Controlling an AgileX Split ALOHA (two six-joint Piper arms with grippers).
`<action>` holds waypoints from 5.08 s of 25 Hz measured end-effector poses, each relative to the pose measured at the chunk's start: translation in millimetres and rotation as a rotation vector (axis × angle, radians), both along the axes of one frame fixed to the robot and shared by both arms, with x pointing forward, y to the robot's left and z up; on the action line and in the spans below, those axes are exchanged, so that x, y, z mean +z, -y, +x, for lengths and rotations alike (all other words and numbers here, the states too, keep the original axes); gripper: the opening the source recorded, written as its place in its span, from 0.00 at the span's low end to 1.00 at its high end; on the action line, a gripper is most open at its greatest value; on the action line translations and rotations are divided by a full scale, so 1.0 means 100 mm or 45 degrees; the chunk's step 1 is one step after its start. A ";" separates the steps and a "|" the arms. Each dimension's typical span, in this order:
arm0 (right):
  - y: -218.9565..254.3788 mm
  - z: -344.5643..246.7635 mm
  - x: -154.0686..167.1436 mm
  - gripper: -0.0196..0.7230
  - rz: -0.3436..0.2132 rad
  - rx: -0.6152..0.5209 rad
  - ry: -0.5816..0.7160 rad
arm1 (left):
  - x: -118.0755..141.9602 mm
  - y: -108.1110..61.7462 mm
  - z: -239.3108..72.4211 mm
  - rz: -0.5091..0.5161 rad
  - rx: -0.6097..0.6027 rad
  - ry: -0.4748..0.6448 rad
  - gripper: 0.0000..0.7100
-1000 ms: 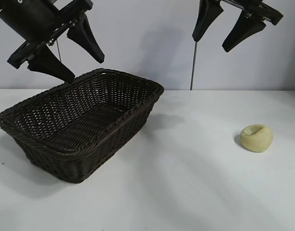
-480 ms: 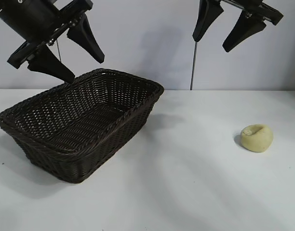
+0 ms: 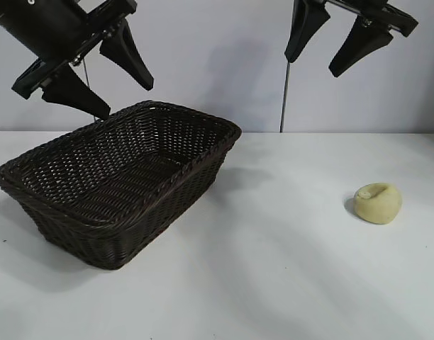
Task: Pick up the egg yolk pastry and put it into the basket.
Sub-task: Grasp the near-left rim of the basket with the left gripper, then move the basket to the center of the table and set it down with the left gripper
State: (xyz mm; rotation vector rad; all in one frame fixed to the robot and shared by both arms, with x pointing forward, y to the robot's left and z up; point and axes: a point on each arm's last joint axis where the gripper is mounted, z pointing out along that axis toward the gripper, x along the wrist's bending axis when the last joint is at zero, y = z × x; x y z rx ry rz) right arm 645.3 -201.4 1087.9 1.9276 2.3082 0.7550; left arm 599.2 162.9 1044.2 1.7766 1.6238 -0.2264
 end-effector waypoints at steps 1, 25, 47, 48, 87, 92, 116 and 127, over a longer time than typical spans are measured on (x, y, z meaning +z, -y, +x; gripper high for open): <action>0.00 0.00 0.00 0.69 0.000 0.000 0.000 | 0.07 -0.01 -0.03 -0.010 0.006 0.010 0.71; 0.00 0.00 0.00 0.69 -0.004 0.001 -0.001 | 0.13 -0.43 -0.81 0.222 0.466 -0.363 0.71; 0.00 0.00 0.00 0.69 -0.004 0.000 -0.003 | -0.69 -0.31 -0.90 0.080 0.927 -0.515 0.71; 0.00 0.00 0.00 0.69 -0.004 0.000 -0.005 | -0.70 -0.32 -0.89 0.089 0.943 -0.512 0.71; 0.02 0.00 -0.01 0.69 -0.019 -0.020 -0.007 | -1.19 -0.34 -0.66 0.160 1.100 -0.511 0.14; 0.02 0.00 -0.01 0.69 -0.019 -0.020 -0.007 | -0.96 -0.37 -0.70 0.150 1.070 -0.472 0.14; 0.02 0.00 -0.01 0.69 -0.019 -0.020 -0.007 | -0.57 -0.21 0.10 0.337 0.120 -0.324 0.14; 0.02 0.00 -0.01 0.69 -0.018 -0.023 -0.007 | -0.86 -0.16 0.28 0.376 0.034 -0.335 0.14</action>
